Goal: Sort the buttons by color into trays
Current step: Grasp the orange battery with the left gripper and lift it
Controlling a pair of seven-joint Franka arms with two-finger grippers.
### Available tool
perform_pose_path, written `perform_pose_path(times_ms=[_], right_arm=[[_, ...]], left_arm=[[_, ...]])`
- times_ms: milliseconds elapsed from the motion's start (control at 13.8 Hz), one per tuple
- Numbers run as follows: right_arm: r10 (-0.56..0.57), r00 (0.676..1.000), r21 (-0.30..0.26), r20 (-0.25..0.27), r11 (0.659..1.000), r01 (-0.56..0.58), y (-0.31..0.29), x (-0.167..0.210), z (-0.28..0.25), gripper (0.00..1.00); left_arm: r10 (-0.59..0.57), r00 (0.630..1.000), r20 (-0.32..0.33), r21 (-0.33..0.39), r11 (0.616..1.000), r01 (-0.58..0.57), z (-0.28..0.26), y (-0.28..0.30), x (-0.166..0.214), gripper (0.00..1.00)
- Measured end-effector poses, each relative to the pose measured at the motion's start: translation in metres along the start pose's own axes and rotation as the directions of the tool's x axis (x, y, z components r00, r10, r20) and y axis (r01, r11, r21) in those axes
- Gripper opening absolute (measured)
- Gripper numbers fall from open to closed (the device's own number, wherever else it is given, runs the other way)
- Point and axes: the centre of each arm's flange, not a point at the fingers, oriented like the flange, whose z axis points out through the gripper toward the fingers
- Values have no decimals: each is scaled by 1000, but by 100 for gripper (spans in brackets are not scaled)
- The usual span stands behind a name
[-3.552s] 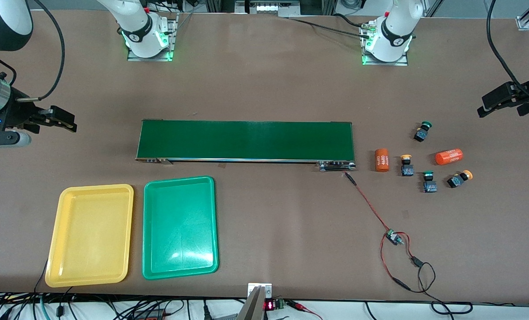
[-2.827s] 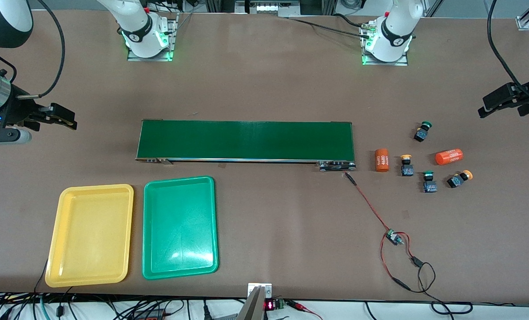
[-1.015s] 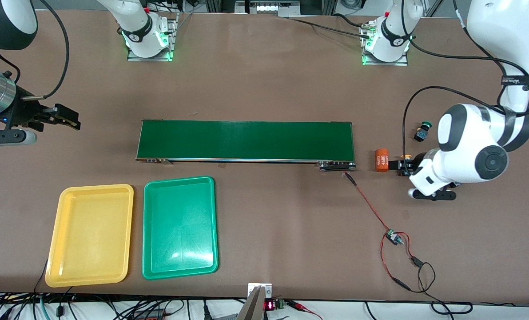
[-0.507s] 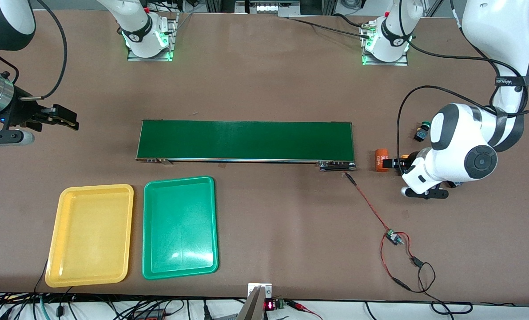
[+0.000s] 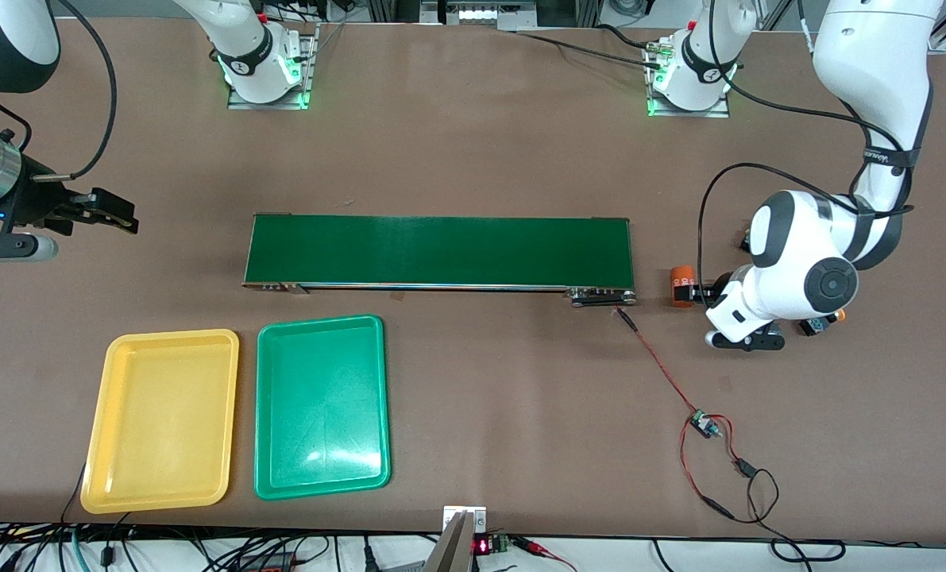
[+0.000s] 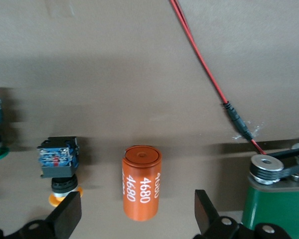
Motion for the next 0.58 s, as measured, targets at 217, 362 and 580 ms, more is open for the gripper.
perform_pose_path(times_ms=[217, 362, 580], right_arm=[[-6, 1000, -20, -8, 1000, 6, -1, 1, -1, 100], [-18, 1000, -57, -11, 998, 17, -2, 2, -1, 100], [-23, 1000, -66, -12, 998, 22, -4, 2, -1, 100]], left_arm=[[2, 1000, -28, -3, 1000, -2, 21, 1, -5, 100], [14, 998, -68, -6, 1000, -14, 44, 5, -13, 100], [21, 997, -74, -5, 1000, -22, 68, 2, -24, 100]])
